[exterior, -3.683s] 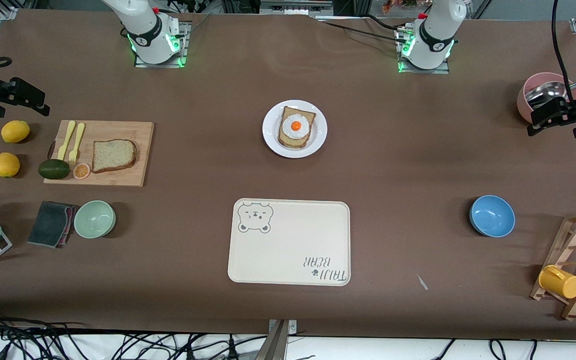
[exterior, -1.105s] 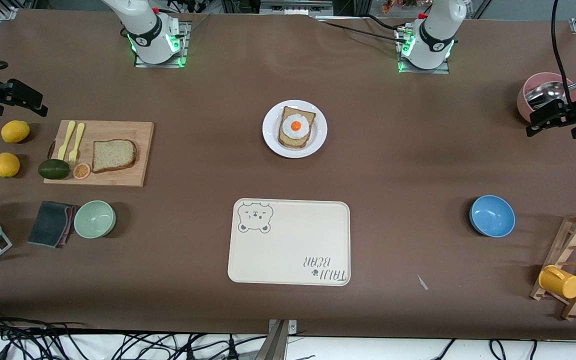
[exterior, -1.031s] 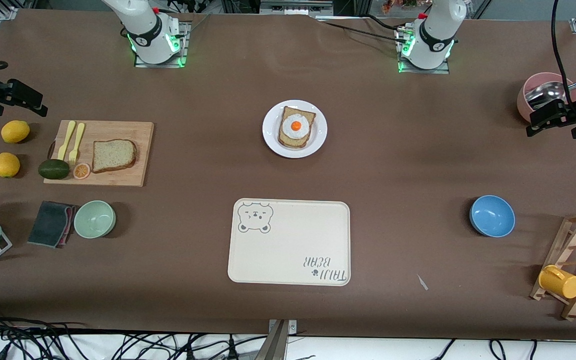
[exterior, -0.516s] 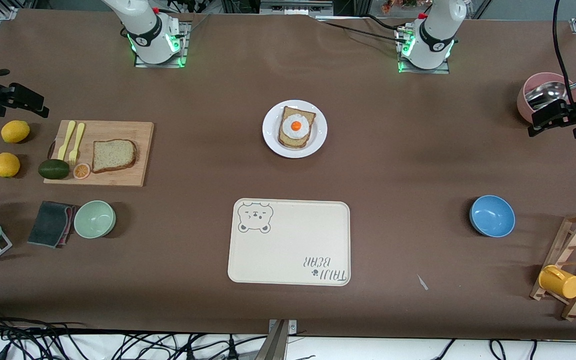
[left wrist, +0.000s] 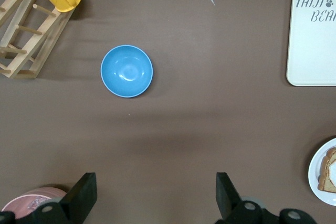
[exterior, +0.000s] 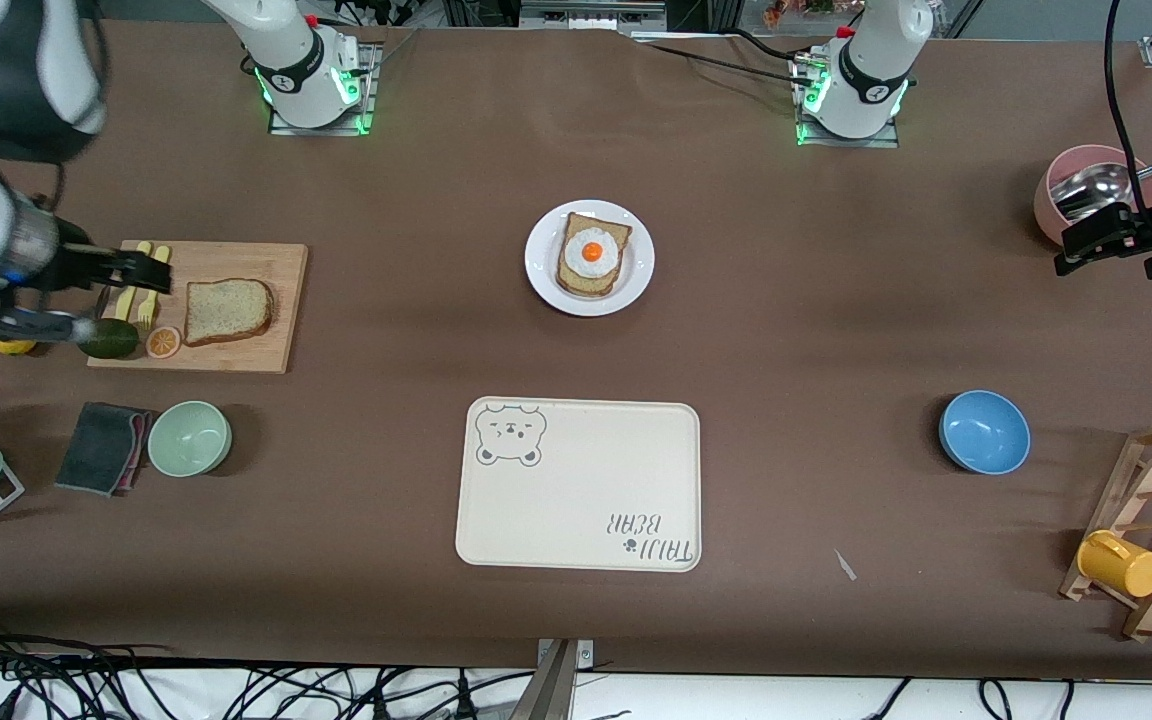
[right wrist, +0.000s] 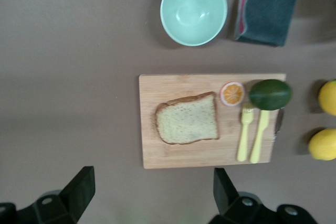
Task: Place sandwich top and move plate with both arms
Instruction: 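Reach the right gripper to the bread slice while the left gripper advances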
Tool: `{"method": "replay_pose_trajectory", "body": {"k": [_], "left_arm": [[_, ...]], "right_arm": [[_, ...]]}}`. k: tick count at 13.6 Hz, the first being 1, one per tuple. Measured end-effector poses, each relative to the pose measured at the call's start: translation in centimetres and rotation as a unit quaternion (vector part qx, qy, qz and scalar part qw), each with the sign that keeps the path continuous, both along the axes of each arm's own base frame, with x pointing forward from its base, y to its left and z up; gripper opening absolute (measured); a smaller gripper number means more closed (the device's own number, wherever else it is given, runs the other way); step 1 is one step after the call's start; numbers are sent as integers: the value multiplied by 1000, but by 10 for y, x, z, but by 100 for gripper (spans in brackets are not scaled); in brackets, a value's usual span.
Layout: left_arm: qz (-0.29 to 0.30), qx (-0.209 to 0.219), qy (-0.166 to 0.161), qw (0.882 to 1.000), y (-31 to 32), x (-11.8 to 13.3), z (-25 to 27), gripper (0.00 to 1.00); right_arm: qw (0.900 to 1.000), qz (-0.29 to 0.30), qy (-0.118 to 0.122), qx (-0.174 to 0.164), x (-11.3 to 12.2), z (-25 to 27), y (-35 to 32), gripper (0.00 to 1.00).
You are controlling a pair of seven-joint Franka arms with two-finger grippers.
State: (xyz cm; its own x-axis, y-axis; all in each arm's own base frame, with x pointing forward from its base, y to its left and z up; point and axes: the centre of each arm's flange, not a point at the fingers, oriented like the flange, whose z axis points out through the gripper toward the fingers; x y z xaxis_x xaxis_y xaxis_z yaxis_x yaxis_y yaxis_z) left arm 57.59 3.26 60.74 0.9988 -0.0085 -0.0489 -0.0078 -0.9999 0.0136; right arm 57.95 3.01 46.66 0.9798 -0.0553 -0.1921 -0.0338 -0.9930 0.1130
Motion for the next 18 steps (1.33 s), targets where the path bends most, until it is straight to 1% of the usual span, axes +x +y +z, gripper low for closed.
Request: {"method": "replay_pose_trajectory", "body": {"k": [2, 4, 6, 8, 10, 13, 15, 17, 18], "left_arm": [[3, -2, 12, 1000, 3, 7, -16, 100], [4, -9, 18, 1000, 2, 19, -39, 100], [5, -12, 13, 1000, 2, 29, -71, 99], [8, -20, 5, 1000, 0, 34, -107, 99], [20, -54, 0, 998, -4, 34, -134, 99], [42, -99, -12, 994, -4, 37, -143, 100], [62, -123, -15, 990, 5, 38, -145, 100], [84, -161, -12, 983, 13, 41, -154, 100], [91, -172, -9, 981, 14, 43, -160, 100]], "right_arm": [[1000, 3, 21, -17, -10, -33, 14, 100], [999, 3, 45, -22, -19, -59, 11, 100], [998, 5, 54, -22, -22, -94, 10, 100], [998, 11, 57, -21, -24, -136, 12, 100], [997, 14, 69, -22, -25, -175, 13, 100], [996, 22, 82, -24, -24, -214, 19, 100], [995, 30, 92, -25, -27, -227, 29, 100], [995, 34, 94, -25, -28, -230, 35, 100], [995, 34, 95, -25, -29, -231, 36, 100]]}}
